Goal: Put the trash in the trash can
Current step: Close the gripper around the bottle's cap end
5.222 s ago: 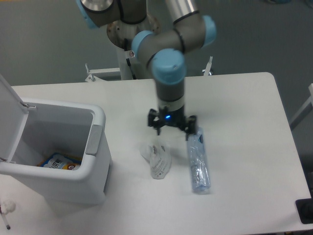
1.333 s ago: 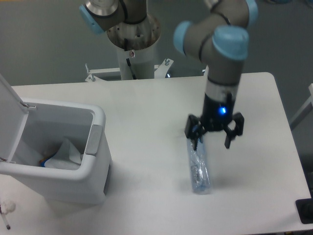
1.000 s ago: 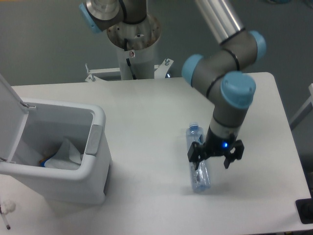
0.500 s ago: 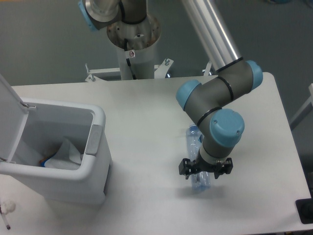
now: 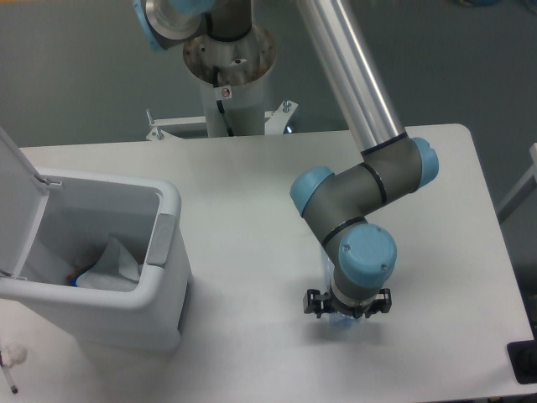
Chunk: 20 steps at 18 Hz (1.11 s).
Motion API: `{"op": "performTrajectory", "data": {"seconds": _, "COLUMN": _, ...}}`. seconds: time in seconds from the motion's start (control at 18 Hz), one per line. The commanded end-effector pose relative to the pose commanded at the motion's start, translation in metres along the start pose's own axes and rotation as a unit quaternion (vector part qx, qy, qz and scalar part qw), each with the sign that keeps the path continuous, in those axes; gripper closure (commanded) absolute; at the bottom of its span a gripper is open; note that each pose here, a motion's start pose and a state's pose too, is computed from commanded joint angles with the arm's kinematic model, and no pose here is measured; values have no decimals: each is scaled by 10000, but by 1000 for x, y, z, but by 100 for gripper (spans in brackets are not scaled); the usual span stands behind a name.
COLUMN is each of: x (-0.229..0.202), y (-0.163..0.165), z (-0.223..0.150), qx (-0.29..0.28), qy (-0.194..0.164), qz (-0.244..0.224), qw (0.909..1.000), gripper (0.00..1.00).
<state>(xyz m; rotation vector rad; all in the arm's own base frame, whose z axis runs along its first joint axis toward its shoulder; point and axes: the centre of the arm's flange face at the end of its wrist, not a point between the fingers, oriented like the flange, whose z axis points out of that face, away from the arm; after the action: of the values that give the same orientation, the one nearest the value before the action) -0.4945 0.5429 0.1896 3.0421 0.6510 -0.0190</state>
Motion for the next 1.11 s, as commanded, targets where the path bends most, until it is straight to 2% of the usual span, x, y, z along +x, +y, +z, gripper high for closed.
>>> {"op": "performTrajectory", "data": {"seconds": 0.06, "x": 0, "y": 0, "z": 0, "qx": 0, "qy": 0, "qz": 0, "qw": 10000, "gripper": 53}}
{"op": "performTrajectory", "data": {"seconds": 0.33, "x": 1, "y": 0, "z": -8, "qx": 75, "qy": 11, "qz": -9, "qw": 10000, "gripper": 54}}
{"op": "performTrajectory", "data": {"seconds": 0.44, "x": 0, "y": 1, "z": -33, "qx": 273, "qy": -9, "qz": -19, "qw": 9996, "gripper": 54}}
{"op": "performTrajectory", "data": {"seconds": 0.67, "x": 3, "y": -2, "z": -115, "qx": 1093, "qy": 149, "qz": -74, "qw": 9939, "gripper": 54}}
{"op": "performTrajectory", "data": {"seconds": 0.94, "x": 24, "y": 4, "z": -235, "qx": 2290, "qy": 494, "qz": -151, "qw": 9720, "gripper": 54}}
{"op": "performTrajectory", "data": {"seconds": 1.0, "x": 30, "y": 8, "z": -254, "qx": 2501, "qy": 590, "qz": -86, "qw": 9664, "gripper": 54}}
{"op": "performTrajectory", "data": {"seconds": 1.11, "x": 42, "y": 11, "z": -288, "qx": 3067, "qy": 769, "qz": 91, "qw": 9486, "gripper": 54}}
